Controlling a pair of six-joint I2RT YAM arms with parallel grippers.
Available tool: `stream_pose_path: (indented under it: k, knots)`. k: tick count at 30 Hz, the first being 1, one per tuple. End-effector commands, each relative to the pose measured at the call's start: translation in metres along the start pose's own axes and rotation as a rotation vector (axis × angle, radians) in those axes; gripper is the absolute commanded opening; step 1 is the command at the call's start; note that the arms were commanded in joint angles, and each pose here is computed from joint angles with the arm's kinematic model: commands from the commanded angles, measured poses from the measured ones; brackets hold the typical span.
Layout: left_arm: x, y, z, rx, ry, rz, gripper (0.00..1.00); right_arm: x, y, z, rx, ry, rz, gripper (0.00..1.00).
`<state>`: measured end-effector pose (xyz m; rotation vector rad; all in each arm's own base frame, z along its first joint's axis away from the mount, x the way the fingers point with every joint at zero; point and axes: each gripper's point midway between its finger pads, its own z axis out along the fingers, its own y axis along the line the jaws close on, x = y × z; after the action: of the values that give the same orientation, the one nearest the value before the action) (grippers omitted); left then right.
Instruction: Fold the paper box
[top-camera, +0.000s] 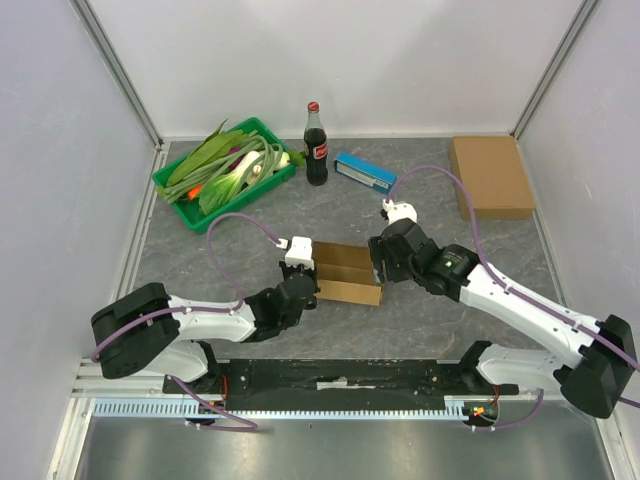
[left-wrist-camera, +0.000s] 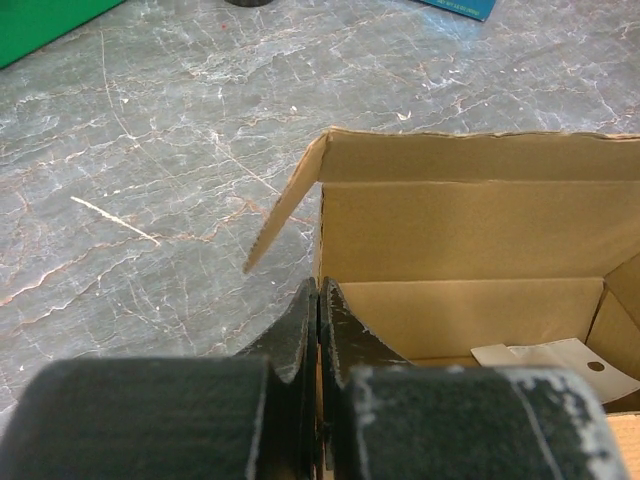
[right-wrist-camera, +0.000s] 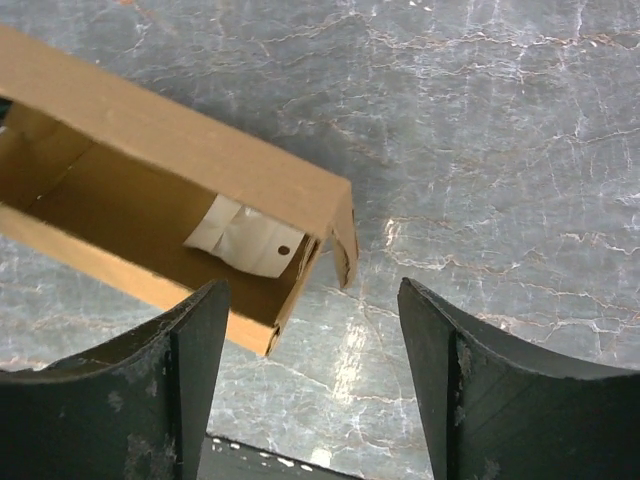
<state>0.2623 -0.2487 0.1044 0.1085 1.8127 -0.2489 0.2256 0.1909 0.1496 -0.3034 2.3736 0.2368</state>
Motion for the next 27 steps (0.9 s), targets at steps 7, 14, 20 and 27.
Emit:
stream_pose_path:
  k: [7,14,20,27]
  knots:
    - [-0.014,0.004,0.000,-0.052,-0.070,0.018,0.02,-0.028,-0.002,0.031,0.051,-0.183,0.132,0.55]
    - [-0.012,0.007,0.001,-0.068,-0.092,-0.009,0.02,-0.034,-0.003,0.043,0.079,-0.257,0.143,0.18]
    - [-0.005,0.010,0.003,-0.071,-0.124,-0.052,0.02,-0.028,-0.006,0.042,0.074,-0.402,0.162,0.00]
    - [0.002,0.012,-0.002,-0.060,-0.107,-0.063,0.02,-0.024,0.001,0.029,0.076,-0.524,0.182,0.00]
